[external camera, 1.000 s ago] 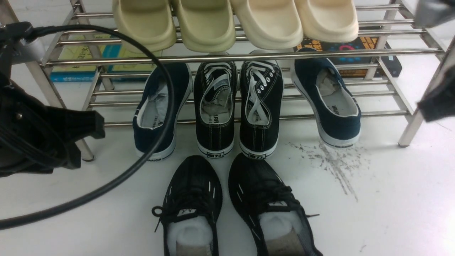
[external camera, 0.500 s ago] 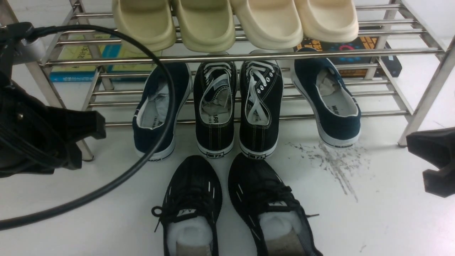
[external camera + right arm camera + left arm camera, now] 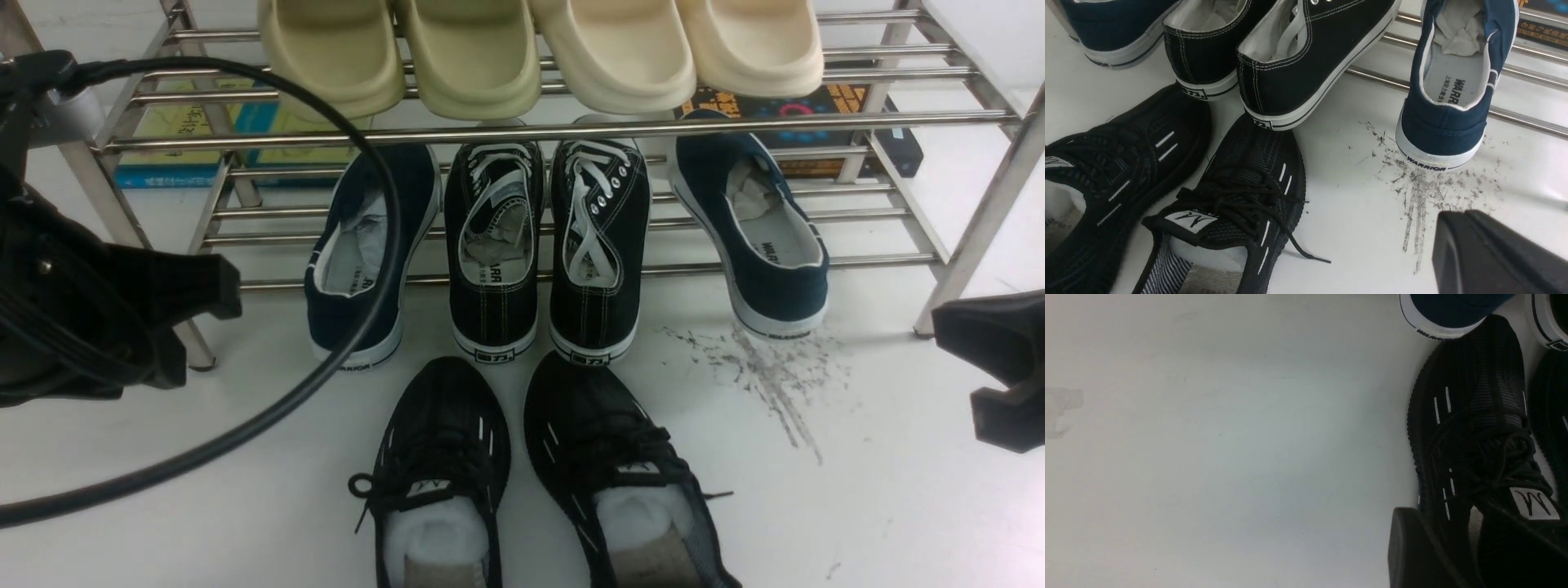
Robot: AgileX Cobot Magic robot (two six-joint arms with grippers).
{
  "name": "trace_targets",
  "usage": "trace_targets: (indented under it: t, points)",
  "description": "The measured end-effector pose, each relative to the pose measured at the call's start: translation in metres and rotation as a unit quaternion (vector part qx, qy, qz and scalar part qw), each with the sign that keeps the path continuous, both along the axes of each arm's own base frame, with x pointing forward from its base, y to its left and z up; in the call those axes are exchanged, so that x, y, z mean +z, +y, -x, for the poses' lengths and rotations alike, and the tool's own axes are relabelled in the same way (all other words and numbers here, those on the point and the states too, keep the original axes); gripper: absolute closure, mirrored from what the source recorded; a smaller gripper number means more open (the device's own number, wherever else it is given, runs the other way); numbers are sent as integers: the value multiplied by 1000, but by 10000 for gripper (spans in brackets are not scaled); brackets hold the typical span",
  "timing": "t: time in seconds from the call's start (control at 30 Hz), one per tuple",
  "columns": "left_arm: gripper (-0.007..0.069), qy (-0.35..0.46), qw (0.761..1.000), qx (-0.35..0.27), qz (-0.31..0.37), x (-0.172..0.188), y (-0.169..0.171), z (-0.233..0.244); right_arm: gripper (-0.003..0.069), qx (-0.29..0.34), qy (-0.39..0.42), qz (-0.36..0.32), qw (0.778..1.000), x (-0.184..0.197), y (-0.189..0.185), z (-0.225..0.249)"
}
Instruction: Take the shoes off the shelf with your hand on the white table.
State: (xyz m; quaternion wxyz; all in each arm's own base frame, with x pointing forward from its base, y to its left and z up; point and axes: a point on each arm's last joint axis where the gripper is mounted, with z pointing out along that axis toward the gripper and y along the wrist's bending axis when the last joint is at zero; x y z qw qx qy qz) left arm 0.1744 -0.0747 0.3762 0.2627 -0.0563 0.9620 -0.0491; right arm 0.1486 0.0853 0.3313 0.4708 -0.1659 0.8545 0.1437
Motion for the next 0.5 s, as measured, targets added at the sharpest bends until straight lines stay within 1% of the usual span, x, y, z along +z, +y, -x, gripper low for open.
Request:
trace_targets:
  t: [0.1,0.2,0.33,0.47,0.5]
  points:
    - [362,-2,1000,1,-4,0,1,0,666,0,0,0,1000,0,0,0]
    - [362,-13,1000,5,-23,1,4,-2,665,1,-4,-2,1000,-2,-1,2]
    - [362,-18,999,6,-33,2,6,-3,664,-13,-13,-11,1000,-15,-14,16]
    - [362,-19,999,7,-36,2,6,-3,662,-73,-43,-26,996,-29,-40,31]
    - [362,-21,999,8,-40,2,7,-3,661,-111,-59,-30,992,-39,-54,40]
